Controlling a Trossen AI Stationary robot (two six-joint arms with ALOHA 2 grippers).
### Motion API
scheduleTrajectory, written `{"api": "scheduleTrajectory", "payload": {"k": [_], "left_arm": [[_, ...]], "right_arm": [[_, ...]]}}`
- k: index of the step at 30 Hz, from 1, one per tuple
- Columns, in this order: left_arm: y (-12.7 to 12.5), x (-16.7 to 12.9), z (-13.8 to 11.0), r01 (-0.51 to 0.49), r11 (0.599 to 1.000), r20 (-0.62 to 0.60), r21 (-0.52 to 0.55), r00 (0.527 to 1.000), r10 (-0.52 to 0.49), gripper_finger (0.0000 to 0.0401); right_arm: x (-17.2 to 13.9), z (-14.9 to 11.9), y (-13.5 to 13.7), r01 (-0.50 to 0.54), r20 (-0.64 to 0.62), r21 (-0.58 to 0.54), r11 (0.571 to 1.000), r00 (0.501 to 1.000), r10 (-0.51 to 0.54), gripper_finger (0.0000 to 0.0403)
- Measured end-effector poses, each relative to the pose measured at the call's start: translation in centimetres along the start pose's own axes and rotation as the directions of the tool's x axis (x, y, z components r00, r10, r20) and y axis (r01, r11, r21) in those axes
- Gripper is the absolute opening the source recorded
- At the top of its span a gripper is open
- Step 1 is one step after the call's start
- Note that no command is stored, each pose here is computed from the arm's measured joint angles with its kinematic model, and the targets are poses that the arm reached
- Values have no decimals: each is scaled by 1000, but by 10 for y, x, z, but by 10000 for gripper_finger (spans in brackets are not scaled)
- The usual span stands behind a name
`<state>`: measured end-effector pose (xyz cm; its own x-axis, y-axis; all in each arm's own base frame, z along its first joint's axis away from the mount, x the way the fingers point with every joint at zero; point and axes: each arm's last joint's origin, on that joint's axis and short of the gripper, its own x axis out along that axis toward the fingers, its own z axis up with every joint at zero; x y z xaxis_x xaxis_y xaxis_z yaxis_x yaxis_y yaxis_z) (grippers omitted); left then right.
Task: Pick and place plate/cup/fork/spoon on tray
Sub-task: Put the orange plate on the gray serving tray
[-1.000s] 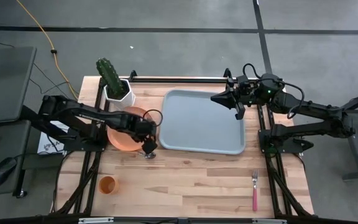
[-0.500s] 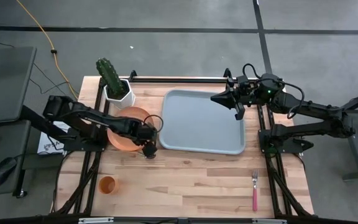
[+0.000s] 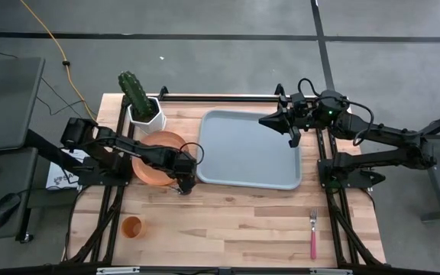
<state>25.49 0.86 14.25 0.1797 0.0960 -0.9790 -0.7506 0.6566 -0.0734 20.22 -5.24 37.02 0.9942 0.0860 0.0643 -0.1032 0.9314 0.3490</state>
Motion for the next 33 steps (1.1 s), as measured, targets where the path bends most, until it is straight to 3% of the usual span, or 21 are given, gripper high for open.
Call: {"api": "scheduleTrajectory", "payload": {"k": [16, 33], "left_arm": [[1, -1, 1, -10, 1000, 10, 10, 1000, 10, 36], [2, -14, 0, -27, 999, -19, 32, 999, 27, 14]], "right_arm": [[0, 0, 0, 2, -4, 2, 1000, 1000, -2, 0], [0, 0, 0, 2, -4, 2, 1000, 1000, -2, 0]]}}
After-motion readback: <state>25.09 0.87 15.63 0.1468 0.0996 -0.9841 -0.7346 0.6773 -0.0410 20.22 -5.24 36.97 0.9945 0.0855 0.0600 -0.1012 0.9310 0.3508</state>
